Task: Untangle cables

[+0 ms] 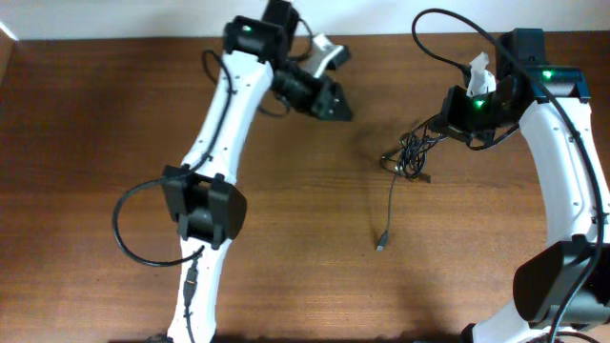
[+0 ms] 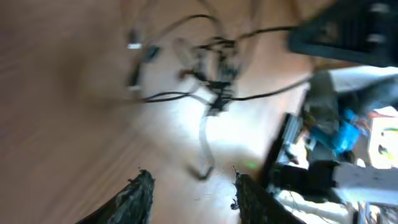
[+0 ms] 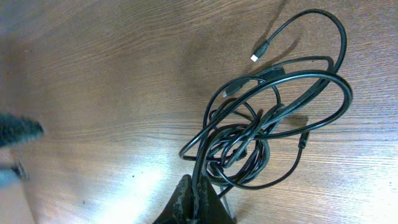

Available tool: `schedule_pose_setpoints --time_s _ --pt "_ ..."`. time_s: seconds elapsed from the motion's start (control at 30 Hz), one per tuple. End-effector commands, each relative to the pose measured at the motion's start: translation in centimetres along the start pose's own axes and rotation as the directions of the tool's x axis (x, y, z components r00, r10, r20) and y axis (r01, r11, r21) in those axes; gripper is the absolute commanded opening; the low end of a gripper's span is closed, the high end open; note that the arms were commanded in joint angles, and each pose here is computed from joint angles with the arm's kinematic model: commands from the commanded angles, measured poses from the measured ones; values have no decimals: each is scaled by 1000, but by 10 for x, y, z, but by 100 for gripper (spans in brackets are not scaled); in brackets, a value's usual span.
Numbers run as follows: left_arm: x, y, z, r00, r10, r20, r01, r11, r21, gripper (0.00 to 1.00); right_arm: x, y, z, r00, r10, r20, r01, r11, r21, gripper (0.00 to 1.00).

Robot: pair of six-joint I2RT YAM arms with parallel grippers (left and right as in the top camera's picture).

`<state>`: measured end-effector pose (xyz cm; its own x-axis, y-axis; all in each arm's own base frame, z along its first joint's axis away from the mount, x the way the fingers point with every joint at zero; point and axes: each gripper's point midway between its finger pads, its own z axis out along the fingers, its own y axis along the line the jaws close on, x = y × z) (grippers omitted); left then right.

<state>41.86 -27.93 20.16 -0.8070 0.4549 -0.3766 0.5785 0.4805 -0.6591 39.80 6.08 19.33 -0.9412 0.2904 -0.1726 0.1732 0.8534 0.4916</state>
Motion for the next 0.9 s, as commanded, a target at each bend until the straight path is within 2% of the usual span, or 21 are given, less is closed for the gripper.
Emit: schedule_pose_setpoints --time_s 0.0,0.03,0.1,0.17,0.23,0.3,0.37,0.5,0.53,0.6,0.7,0.73,0.8,0.83,0.87 --pt "0 -68 34 989 143 -28 -138 981 136 31 1 1 1 1000 -15 -3 15 1000 4 4" --pt "3 -63 52 994 81 -74 -76 995 66 30 1 1 1 1000 -14 -3 14 1000 4 4" --pt "5 -59 86 993 31 -114 -28 999 26 27 1 1 1 1000 -14 -4 14 1000 4 4" --pt "8 -33 107 989 -56 -137 47 996 -71 28 1 1 1 1000 -14 -4 14 1000 3 4" --pt "14 -20 121 983 -83 -161 72 995 -71 29 1 1 1 1000 -14 -5 14 1000 4 4" --pt "12 -21 132 984 -78 -161 78 997 -6 30 1 1 1 1000 -21 -5 21 1000 4 4" --pt "12 -20 134 984 -77 -160 78 997 0 36 2 0 1 1000 -19 -8 19 1000 6 4" --pt "5 -25 135 989 -56 -138 61 998 33 56 4 0 1 1000 -17 -14 17 1000 7 4" --pt "4 -24 136 990 -49 -131 54 998 35 57 4 0 1 1000 -19 -15 20 1000 7 4" --pt "8 -23 146 988 -49 -148 56 998 40 47 4 0 1 1000 -19 -15 19 1000 7 4" --pt "13 -24 167 984 -50 -172 67 993 94 15 4 0 1 1000 -18 -17 19 1000 7 4" --pt "11 -25 168 986 -41 -162 59 992 108 12 5 0 1 1000 -18 -17 18 1000 8 4" --pt "6 -27 171 989 -41 -144 57 992 110 15 4 0 1 1000 -18 -17 19 1000 8 4" --pt "5 -30 172 989 -37 -141 54 991 120 18 4 0 1 1000 -18 -17 19 1000 8 4" --pt "3 -38 172 990 -26 -136 48 986 159 30 4 0 1 1000 -19 -17 19 1000 7 4"
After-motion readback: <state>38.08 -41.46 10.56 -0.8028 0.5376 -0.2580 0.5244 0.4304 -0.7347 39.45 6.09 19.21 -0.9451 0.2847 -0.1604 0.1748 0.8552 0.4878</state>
